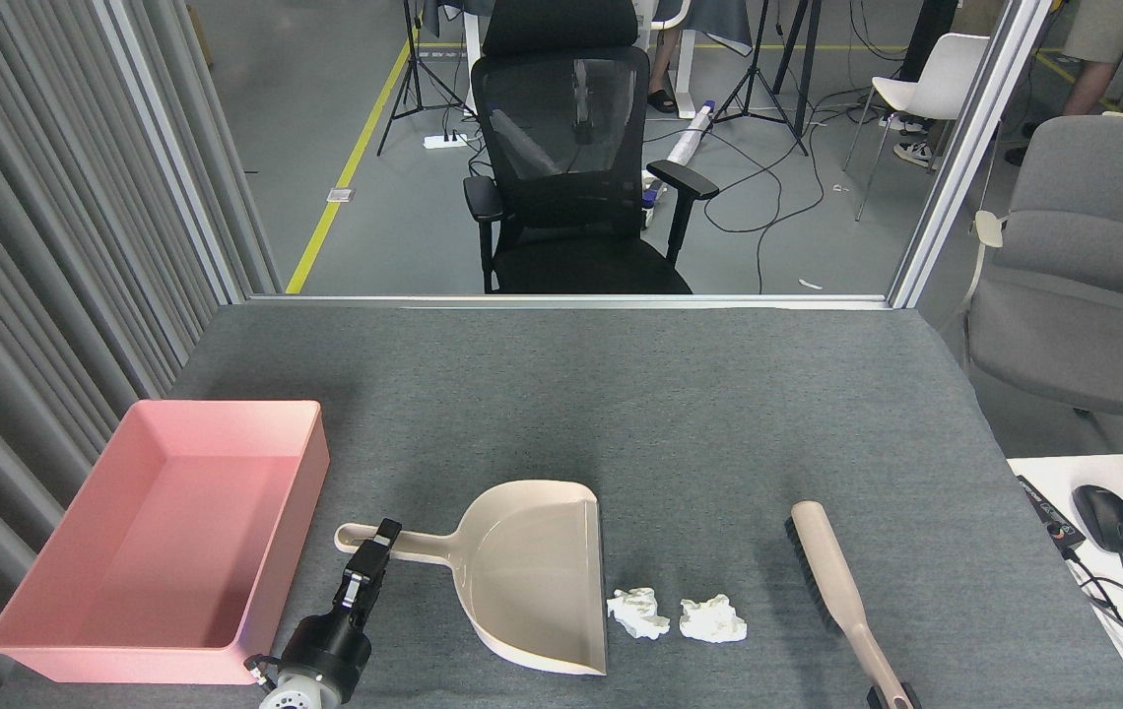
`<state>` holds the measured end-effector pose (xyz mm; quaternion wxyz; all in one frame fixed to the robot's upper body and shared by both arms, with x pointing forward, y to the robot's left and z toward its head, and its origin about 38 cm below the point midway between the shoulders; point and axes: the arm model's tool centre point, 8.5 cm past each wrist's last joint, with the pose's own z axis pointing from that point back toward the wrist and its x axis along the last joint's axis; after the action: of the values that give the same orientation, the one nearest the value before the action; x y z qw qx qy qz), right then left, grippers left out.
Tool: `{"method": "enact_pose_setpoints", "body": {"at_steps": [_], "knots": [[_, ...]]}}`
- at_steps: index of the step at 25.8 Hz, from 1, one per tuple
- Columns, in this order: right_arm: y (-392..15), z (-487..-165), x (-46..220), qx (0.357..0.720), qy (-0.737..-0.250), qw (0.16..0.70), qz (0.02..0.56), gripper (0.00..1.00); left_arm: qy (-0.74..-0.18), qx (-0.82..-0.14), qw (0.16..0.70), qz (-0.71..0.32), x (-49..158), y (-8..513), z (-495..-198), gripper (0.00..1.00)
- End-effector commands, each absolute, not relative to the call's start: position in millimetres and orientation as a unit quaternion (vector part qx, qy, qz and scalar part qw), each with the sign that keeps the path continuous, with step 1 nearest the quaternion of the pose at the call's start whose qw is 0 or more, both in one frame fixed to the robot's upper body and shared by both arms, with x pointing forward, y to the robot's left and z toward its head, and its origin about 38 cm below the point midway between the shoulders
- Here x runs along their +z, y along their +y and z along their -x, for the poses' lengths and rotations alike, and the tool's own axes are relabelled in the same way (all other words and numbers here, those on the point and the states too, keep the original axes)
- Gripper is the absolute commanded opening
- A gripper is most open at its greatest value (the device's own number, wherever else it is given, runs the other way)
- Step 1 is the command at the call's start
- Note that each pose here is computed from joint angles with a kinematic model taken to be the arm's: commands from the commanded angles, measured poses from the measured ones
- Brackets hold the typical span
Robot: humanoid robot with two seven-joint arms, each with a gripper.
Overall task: Sweep and dump garbage into bin
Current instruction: 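Sweep the white tissue balls into the dustpan with the right-held brush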
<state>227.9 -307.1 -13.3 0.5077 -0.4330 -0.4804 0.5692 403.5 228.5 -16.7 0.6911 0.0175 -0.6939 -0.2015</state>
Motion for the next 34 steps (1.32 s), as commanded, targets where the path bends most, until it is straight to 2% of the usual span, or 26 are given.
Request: {"method": "enact_pose_setpoints", "body": {"at_steps": [1, 12, 17, 21, 26, 30, 34], "knots": [[-304, -220, -16, 0.571, -0.489, 0.507, 0.421, 0.12, -0.697, -0.209, 0.686, -0.02, -16, 228, -403, 0.19], [-281, -212, -25, 0.574, -0.51, 0.51, 0.388, 0.12, -0.698, -0.209, 0.684, -0.024, -16, 231, -402, 0.19], [-249, -218, -29, 0.578, -0.525, 0.504, 0.369, 0.12, -0.692, -0.238, 0.68, -0.035, -19, 229, -399, 0.19], [-209, -225, -29, 0.57, -0.548, 0.503, 0.35, 0.12, -0.689, -0.245, 0.681, -0.034, -22, 228, -395, 0.19], [-135, -235, -29, 0.57, -0.574, 0.495, 0.316, 0.12, -0.693, -0.245, 0.677, -0.036, -19, 228, -397, 0.19], [-101, -244, -16, 0.534, -0.609, 0.506, 0.295, 0.12, -0.687, -0.249, 0.682, -0.036, -24, 228, -392, 0.19], [-96, -257, 0, 0.492, -0.64, 0.519, 0.282, 0.13, -0.684, -0.248, 0.685, -0.036, -25, 228, -391, 0.19]]}}
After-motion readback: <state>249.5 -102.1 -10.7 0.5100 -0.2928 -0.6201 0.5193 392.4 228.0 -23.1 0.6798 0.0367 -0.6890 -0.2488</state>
